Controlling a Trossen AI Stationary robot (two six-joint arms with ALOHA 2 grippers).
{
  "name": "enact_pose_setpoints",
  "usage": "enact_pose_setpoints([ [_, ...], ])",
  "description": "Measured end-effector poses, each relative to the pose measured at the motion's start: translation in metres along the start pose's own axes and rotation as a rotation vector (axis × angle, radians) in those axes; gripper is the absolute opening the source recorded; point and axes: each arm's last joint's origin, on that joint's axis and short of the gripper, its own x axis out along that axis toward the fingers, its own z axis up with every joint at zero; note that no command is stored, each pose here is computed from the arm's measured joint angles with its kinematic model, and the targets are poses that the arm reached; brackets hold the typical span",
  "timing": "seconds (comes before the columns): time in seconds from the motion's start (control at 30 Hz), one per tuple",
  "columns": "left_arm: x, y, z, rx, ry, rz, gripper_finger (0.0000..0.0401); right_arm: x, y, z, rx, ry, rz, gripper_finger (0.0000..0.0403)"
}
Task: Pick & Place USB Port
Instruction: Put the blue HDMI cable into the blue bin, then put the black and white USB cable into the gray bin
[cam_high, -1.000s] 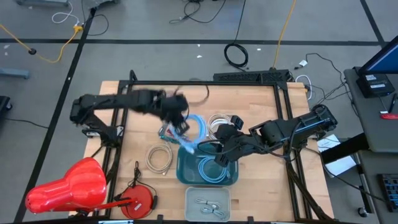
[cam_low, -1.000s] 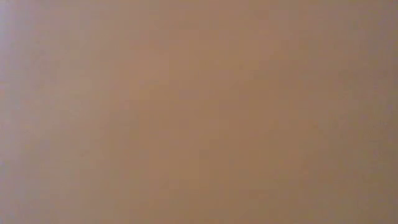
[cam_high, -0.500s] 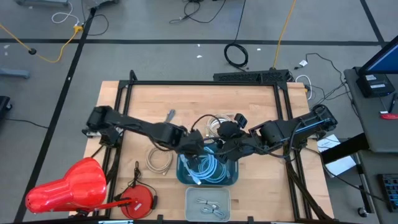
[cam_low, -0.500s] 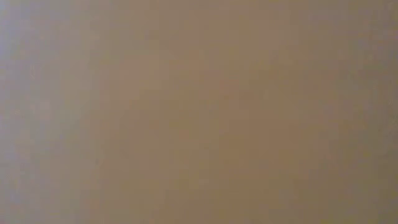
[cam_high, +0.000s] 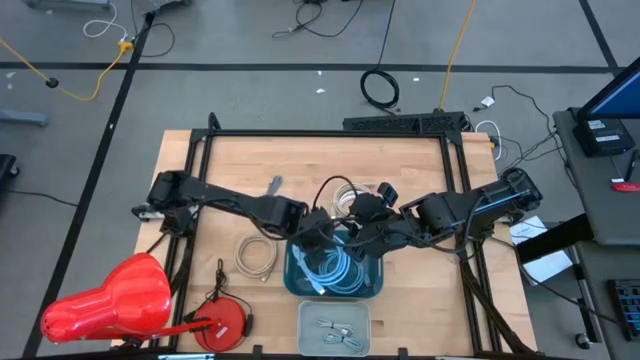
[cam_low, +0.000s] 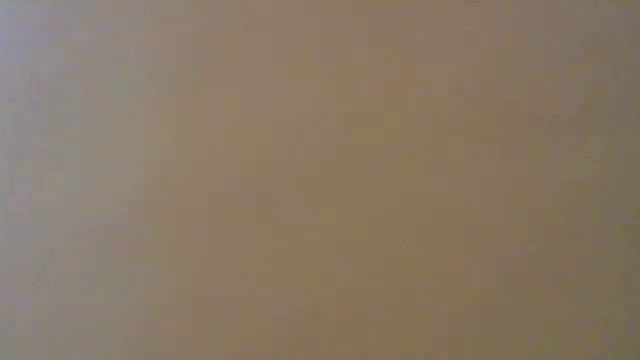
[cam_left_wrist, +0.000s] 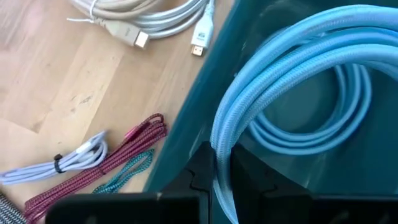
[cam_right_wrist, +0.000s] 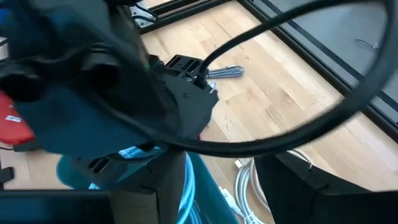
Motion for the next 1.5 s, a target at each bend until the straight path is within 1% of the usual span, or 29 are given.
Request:
enact_pose_setpoints([
  [0.1,0.0,0.002,0.001,-0.005,0.001,0.0,0.0028,0.0,0.0,0.0,0.0,0.0,0.003,0.018],
  [0.13,0.001,0.003,0.002,-0.008,0.001,0.001,0.0034,0.0,0.0,0.0,-0.001,0.0,0.003,0.018],
  [0.3,0.001,0.003,0.002,-0.016,0.005,0.0,0.0101,0.0,0.0,0.0,-0.002,0.0,0.003,0.018],
  [0.4,0.001,0.004,0.002,-0.018,0.007,0.002,0.0124,-0.001,0.001,-0.001,-0.005,0.0,0.005,0.018],
  [0.6,-0.001,0.004,0.001,-0.019,0.018,-0.012,0.0133,-0.001,0.001,-0.001,-0.005,-0.001,0.006,0.018],
  [0.7,-0.012,0.009,-0.001,-0.035,0.023,-0.009,0.0134,-0.001,0.002,0.0,-0.005,-0.008,0.006,0.018],
  [0.8,-0.035,0.023,-0.002,-0.062,-0.004,0.034,0.0135,-0.001,0.002,0.0,-0.009,-0.008,0.004,0.018],
  [0.87,-0.051,0.037,-0.003,-0.109,-0.03,0.08,0.0135,-0.001,0.002,-0.001,-0.016,-0.007,0.003,0.018],
  [1.0,-0.08,0.071,-0.008,-0.28,-0.039,0.188,0.0135,-0.001,0.001,0.0,-0.027,-0.007,0.001,0.018],
  [1.07,-0.085,0.086,-0.01,-0.354,-0.01,0.264,0.0135,-0.001,0.001,0.0,-0.031,-0.009,-0.004,0.018],
  [1.1,-0.085,0.093,-0.011,-0.371,0.01,0.311,0.0136,-0.001,0.001,0.0,-0.032,-0.016,-0.012,0.018],
  [1.17,-0.082,0.104,-0.014,-0.38,0.04,0.397,0.0136,-0.001,0.0,0.0,-0.035,-0.027,-0.025,0.018],
  [1.23,-0.072,0.113,-0.015,-0.367,0.055,0.435,0.0136,-0.001,0.0,0.0,-0.035,-0.036,-0.036,0.018],
  [1.37,-0.035,0.134,-0.023,-0.35,0.13,0.459,0.0136,-0.001,0.0,0.0,-0.035,-0.036,-0.036,0.018],
  [1.5,0.005,0.167,-0.04,-0.392,0.208,0.465,0.0136,-0.001,0.0,0.0,-0.031,-0.035,-0.034,0.018],
])
